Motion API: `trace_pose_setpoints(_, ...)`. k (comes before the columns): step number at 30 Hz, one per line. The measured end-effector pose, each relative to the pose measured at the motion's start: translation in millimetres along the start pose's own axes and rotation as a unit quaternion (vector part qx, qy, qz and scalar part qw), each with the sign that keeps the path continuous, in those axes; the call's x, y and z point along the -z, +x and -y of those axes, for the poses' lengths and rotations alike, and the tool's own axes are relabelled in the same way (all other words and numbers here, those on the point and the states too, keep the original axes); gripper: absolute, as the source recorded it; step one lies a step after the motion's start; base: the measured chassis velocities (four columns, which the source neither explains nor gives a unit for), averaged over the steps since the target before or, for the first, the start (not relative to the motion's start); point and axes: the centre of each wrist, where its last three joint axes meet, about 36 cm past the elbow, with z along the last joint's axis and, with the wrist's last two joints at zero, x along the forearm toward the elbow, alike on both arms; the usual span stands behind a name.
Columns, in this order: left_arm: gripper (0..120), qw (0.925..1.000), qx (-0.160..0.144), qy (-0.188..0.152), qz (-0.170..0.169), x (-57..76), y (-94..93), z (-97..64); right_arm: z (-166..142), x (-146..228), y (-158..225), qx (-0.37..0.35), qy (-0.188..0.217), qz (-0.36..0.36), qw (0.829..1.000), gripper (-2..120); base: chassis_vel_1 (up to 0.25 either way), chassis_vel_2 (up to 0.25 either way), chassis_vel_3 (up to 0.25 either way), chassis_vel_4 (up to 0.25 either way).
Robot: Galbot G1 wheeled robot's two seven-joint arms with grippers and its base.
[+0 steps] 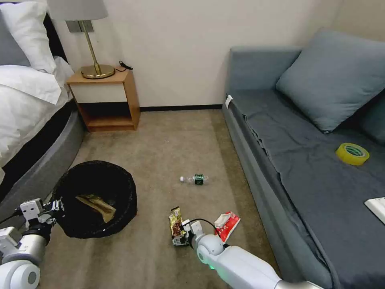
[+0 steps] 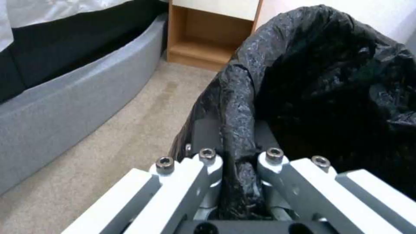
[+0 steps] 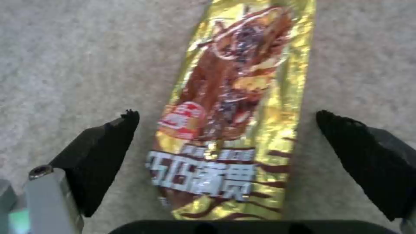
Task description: Pick up the trash bin, then pick up the garbage on the floor and place it into the trash bin.
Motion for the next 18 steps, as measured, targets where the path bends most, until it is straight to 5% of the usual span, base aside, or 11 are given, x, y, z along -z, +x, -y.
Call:
trace_pose_setpoints(14,4,0.9999,0.009,0.001,-0.004,-6.3,8.8,-3.8,-19,-12,-7,-0.003,0.018,0.004,1.0,99,0.0,0.0,0.0,0.0)
trace_pose_setpoints(18,4,0.9999,0.009,0.0,-0.004,-7.0,8.7,-4.5,-18,-12,-9,-0.008,0.021,0.008,1.0,88,0.0,0.0,0.0,0.0)
